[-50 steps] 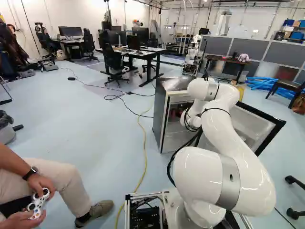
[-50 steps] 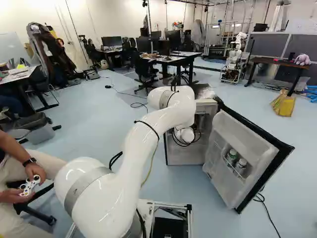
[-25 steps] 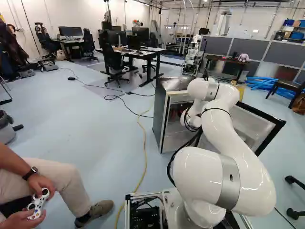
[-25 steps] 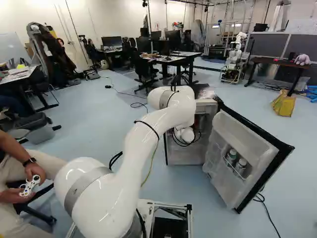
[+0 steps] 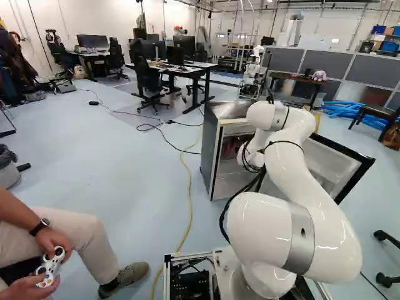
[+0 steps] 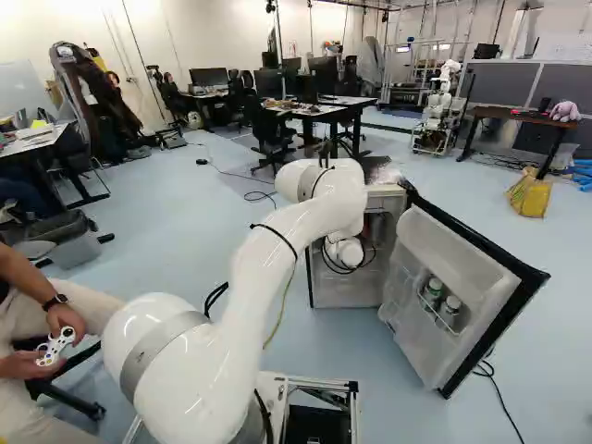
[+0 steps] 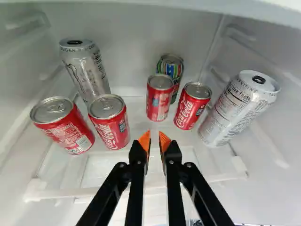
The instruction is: Grab a drink from the fridge
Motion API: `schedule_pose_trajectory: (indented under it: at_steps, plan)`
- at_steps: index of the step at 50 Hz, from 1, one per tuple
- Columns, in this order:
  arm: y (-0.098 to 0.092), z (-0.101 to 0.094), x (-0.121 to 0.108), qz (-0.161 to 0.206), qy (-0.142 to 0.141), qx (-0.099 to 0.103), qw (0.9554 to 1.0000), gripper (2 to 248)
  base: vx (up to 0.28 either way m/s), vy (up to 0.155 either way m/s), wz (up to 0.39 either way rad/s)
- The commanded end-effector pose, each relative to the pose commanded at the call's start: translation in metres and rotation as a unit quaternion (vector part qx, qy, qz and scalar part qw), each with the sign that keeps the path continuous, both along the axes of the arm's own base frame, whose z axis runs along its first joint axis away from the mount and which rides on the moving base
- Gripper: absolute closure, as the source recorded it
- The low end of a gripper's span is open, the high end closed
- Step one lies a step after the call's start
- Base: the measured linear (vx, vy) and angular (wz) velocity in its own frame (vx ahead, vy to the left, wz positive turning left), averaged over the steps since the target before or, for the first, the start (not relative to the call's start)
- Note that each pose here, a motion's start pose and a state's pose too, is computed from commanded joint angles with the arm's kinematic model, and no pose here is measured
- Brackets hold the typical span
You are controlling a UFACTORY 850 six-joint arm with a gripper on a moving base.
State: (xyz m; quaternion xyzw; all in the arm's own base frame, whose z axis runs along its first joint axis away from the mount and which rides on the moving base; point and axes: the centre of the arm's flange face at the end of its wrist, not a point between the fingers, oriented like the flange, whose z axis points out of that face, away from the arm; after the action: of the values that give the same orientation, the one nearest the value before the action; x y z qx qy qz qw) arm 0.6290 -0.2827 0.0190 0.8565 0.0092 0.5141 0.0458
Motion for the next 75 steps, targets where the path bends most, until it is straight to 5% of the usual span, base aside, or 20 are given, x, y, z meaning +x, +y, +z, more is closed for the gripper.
schedule_pose_trajectory:
  at_steps: [8, 9, 50, 55, 56, 61, 62, 66, 67, 71, 72, 75]
  plan:
    - [0.0, 0.001, -0.005, -0.001, 0.003, 0.002, 1.0, 206, 0.0, 0.0, 0.0]
    - [0.0, 0.001, -0.005, -0.002, 0.004, 0.002, 1.0, 225, 0.0, 0.0, 0.0]
    - [0.0, 0.004, -0.013, -0.004, 0.01, 0.005, 0.9999, 225, 0.0, 0.0, 0.0]
    - [0.0, 0.004, -0.013, -0.004, 0.01, 0.005, 0.9999, 215, 0.0, 0.0, 0.0]
    - [0.0, 0.004, -0.013, -0.004, 0.01, 0.005, 0.9999, 183, 0.0, 0.0, 0.0]
    - [0.0, 0.004, -0.013, -0.004, 0.01, 0.005, 0.9999, 183, 0.0, 0.0, 0.0]
    - [0.0, 0.004, -0.013, -0.004, 0.01, 0.005, 0.9999, 149, 0.0, 0.0, 0.0]
    - [0.0, 0.004, -0.013, -0.004, 0.01, 0.005, 0.9999, 149, 0.0, 0.0, 0.0]
    - [0.0, 0.004, -0.013, -0.004, 0.01, 0.005, 0.9999, 114, 0.0, 0.0, 0.0]
    - [0.0, 0.004, -0.013, -0.004, 0.01, 0.005, 0.9999, 114, 0.0, 0.0, 0.0]
    - [0.0, 0.004, -0.013, -0.004, 0.01, 0.005, 0.9999, 77, 0.0, 0.0, 0.0]
    - [0.0, 0.004, -0.013, -0.004, 0.01, 0.005, 0.9999, 77, 0.0, 0.0, 0.0]
